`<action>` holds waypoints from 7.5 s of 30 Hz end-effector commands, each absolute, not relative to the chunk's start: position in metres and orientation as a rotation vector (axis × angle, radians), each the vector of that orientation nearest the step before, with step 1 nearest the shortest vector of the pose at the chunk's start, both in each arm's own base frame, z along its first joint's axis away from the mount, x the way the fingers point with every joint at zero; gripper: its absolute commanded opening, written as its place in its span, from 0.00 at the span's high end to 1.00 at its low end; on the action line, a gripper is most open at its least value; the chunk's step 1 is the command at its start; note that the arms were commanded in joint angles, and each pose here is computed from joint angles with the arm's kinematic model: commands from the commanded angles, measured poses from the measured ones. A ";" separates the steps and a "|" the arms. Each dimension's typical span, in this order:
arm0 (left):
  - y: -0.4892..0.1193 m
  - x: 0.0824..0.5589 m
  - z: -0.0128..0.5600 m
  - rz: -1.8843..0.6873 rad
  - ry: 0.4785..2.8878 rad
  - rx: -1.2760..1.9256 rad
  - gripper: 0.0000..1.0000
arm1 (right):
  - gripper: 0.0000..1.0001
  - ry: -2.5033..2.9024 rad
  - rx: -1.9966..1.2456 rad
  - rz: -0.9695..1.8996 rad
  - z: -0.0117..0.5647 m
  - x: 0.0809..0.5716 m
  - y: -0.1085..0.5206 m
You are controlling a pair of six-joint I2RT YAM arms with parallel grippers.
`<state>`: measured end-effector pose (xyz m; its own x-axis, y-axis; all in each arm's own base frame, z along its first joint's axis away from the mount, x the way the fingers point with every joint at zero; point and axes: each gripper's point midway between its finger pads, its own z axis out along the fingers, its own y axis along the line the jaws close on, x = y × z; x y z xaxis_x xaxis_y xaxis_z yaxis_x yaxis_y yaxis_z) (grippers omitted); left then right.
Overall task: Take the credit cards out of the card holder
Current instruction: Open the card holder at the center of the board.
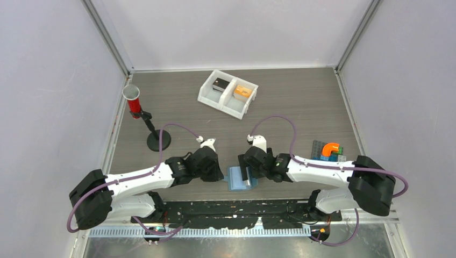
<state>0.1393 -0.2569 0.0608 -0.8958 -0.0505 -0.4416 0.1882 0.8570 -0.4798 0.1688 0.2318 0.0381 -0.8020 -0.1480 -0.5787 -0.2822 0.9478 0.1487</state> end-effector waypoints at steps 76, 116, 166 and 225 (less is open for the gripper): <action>-0.236 0.143 0.054 -0.694 2.536 -0.052 1.00 | 0.26 2.477 -0.254 0.185 0.040 0.166 0.249; -0.225 0.149 0.050 -0.617 2.532 -0.142 1.00 | 0.29 2.666 -0.624 0.998 0.045 0.053 0.285; -0.222 0.149 0.057 -0.627 2.513 -0.168 1.00 | 0.44 2.602 -0.262 1.274 0.058 0.054 0.329; -0.193 0.199 0.061 -0.517 2.510 -0.325 1.00 | 0.54 2.657 -0.708 0.273 -0.016 0.143 0.255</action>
<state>0.2041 -0.1999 0.0591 -0.8273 -0.3138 -0.4659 -0.1112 0.9045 -0.4118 0.1445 0.3140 0.0208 -0.8010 -0.3039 -0.5159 -0.5041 0.8072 0.3072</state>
